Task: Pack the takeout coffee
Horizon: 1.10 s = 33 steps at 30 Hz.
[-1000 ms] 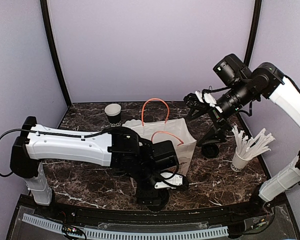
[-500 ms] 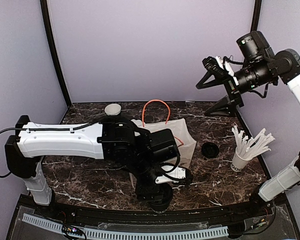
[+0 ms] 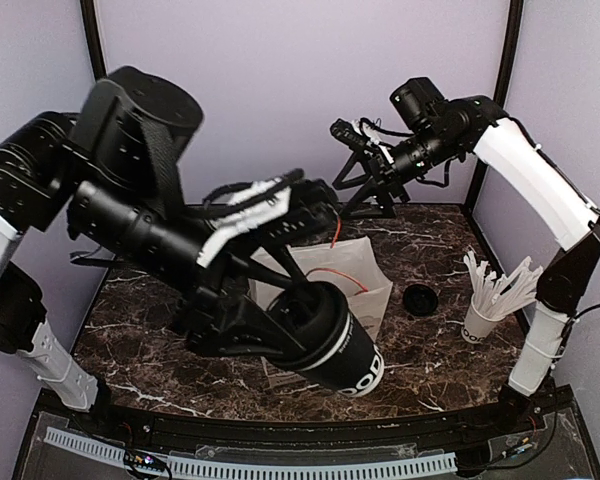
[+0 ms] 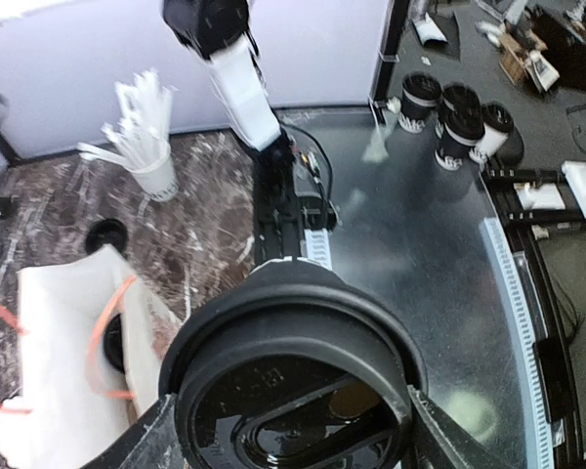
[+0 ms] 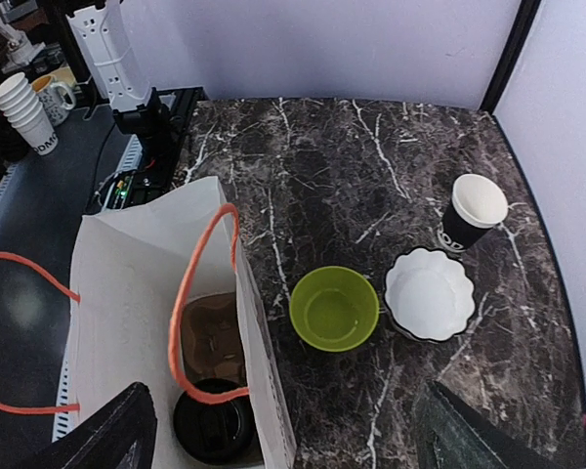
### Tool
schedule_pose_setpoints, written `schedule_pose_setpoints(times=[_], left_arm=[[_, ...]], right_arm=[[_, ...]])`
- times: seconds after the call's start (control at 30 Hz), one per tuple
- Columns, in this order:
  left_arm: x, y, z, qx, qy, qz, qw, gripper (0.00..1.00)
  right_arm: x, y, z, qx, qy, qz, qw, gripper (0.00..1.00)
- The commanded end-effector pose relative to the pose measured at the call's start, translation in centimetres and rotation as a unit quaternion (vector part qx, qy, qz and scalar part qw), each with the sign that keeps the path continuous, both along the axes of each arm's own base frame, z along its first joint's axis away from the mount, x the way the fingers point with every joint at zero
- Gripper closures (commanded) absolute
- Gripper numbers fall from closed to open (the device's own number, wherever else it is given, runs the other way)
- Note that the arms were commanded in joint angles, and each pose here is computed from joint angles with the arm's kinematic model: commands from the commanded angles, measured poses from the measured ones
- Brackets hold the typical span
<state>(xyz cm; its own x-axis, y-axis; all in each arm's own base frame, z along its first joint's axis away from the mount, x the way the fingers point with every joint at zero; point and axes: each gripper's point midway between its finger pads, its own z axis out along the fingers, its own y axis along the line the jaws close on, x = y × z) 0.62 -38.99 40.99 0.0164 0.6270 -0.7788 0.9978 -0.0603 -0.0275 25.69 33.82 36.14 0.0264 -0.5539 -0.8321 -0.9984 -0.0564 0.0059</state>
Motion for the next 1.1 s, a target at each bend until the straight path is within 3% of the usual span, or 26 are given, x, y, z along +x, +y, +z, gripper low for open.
schedule_pose_setpoints(times=[0.0, 0.13, 0.27, 0.3, 0.33, 0.4, 0.6, 0.83, 1.07], left_arm=[[1.3, 4.2, 3.1, -0.03, -0.012, 0.05, 0.998, 0.39], [2.9, 7.0, 6.8, -0.085, -0.053, 0.087, 0.991, 0.39], [6.0, 9.7, 8.5, -0.106, -0.117, 0.161, 0.974, 0.38], [7.1, 10.1, 8.5, -0.1, -0.138, 0.185, 0.968, 0.38], [7.6, 10.4, 8.6, -0.1, -0.148, 0.197, 0.964, 0.37], [8.6, 10.3, 8.2, -0.088, -0.172, 0.217, 0.957, 0.36], [10.5, 8.6, 6.5, -0.05, -0.211, 0.244, 0.945, 0.37], [11.7, 5.1, 3.0, -0.004, -0.224, 0.225, 0.948, 0.38], [10.6, 3.3, -1.8, 0.06, -0.183, 0.193, 0.962, 0.43]], right_arm=[[-3.2, 0.5, 1.7, 0.033, 0.025, 0.067, 0.997, 0.09], [-4.7, 1.5, 0.4, 0.015, 0.04, 0.088, 0.995, 0.15], [-4.4, 3.2, -0.3, 0.019, 0.069, 0.073, 0.995, 0.37], [-3.9, 3.5, -0.4, 0.02, 0.078, 0.062, 0.995, 0.52], [-3.5, 3.8, -0.7, 0.015, 0.084, 0.053, 0.995, 0.78], [-2.7, 3.7, -0.8, 0.004, 0.082, 0.033, 0.996, 1.0], [-2.1, 0.6, 1.2, 0.019, 0.066, -0.017, 0.998, 1.0], [-7.5, -0.4, 1.7, 0.04, 0.076, 0.02, 0.996, 1.0], [-12.0, -1.1, 0.4, 0.053, 0.129, 0.075, 0.987, 1.0]])
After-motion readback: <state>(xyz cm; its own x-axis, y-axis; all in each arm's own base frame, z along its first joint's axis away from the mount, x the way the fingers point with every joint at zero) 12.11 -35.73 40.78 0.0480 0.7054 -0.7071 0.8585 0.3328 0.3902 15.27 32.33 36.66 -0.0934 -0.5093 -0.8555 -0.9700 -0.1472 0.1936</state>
